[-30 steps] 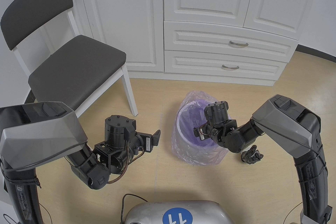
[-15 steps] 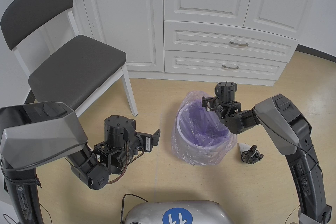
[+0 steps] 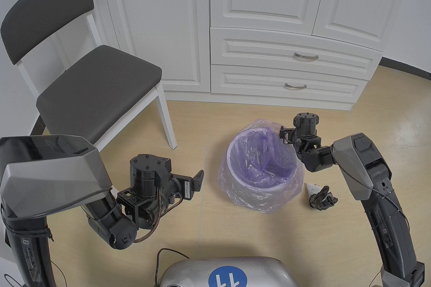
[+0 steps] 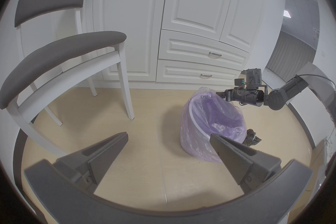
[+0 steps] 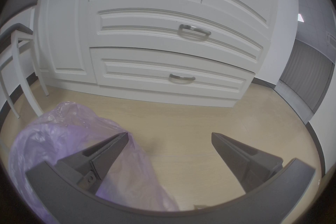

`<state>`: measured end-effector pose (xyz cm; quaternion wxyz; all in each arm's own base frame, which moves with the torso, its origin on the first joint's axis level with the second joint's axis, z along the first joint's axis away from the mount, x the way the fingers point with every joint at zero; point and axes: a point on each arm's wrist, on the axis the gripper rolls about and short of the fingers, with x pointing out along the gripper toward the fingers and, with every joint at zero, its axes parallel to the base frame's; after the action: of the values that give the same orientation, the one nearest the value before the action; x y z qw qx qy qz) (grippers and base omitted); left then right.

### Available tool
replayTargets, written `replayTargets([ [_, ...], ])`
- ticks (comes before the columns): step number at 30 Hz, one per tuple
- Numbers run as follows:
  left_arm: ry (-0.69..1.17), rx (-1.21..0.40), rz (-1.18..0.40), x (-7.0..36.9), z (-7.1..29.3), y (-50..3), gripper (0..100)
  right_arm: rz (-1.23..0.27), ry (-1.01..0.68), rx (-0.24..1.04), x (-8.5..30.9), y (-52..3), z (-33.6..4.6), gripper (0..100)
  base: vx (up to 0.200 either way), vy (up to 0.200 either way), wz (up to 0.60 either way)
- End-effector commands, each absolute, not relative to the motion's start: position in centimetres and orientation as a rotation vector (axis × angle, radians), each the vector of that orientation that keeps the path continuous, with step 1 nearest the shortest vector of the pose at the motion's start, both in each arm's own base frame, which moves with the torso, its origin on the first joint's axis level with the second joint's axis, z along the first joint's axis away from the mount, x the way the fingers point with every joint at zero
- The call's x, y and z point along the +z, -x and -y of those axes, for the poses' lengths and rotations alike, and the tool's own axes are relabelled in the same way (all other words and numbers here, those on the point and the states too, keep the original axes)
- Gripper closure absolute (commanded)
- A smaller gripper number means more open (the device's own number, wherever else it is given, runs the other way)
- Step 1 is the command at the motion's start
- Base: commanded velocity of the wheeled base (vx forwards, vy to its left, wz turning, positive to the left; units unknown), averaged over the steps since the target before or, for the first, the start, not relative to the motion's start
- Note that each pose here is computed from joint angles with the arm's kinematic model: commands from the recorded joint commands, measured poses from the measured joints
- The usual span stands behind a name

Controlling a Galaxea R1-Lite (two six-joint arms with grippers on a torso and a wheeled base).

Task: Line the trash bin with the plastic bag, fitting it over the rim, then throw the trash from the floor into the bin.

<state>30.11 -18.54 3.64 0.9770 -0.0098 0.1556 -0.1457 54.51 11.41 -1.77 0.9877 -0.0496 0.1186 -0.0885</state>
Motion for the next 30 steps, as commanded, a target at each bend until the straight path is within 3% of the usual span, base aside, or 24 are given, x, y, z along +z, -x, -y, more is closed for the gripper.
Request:
replayTargets([
  [1, 0.020, -0.294, -0.312, 3.7, 18.5, -30.1, 0, -0.260, 0.108, -0.186, -2.5, -54.5, -11.0, 0, 0.000, 0.000, 0.00],
  [15, 0.021, -0.296, -0.308, 3.7, 18.7, -30.2, 0, -0.466, 0.156, -0.166, -0.4, -51.5, -11.2, 0, 0.000, 0.000, 0.00],
  [30, 0.021, -0.297, -0.311, 3.7, 18.6, -30.1, 0, -0.621, 0.195, -0.148, -5.2, -51.5, -9.9, 0, 0.000, 0.000, 0.00],
])
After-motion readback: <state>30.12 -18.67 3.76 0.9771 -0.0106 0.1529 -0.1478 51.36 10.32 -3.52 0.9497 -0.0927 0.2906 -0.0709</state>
